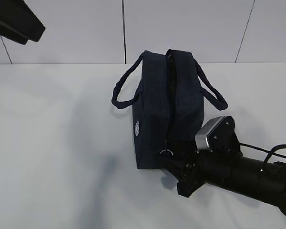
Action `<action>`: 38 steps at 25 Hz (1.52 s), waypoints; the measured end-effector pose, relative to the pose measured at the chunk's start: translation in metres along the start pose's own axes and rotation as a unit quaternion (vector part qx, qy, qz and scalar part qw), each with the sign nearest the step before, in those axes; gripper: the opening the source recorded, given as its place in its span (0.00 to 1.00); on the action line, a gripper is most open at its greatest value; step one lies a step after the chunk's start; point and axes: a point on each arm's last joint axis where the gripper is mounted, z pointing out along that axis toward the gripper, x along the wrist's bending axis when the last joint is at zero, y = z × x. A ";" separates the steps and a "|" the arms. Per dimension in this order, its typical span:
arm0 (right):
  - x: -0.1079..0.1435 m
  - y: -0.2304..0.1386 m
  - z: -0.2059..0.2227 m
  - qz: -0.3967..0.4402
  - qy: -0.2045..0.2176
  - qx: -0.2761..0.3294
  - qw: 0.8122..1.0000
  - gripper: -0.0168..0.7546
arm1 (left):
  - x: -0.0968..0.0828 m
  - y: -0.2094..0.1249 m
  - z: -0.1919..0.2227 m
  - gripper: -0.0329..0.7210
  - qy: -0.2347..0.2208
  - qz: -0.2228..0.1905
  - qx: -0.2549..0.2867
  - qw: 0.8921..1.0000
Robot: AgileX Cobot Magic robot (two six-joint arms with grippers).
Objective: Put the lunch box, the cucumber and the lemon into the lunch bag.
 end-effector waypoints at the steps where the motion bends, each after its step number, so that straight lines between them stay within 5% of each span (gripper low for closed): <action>1: 0.000 0.001 0.001 -0.002 0.003 0.001 1.000 0.50 | 0.000 0.000 0.000 0.36 0.000 0.000 0.000 1.000; 12: 0.005 0.000 0.001 -0.004 0.035 0.008 0.999 0.50 | 0.000 0.000 0.000 0.36 0.000 0.000 0.000 1.000; 38: 0.001 0.002 0.006 0.007 0.022 0.013 1.000 0.50 | -0.003 0.001 0.000 0.36 -0.018 -0.008 -0.004 1.000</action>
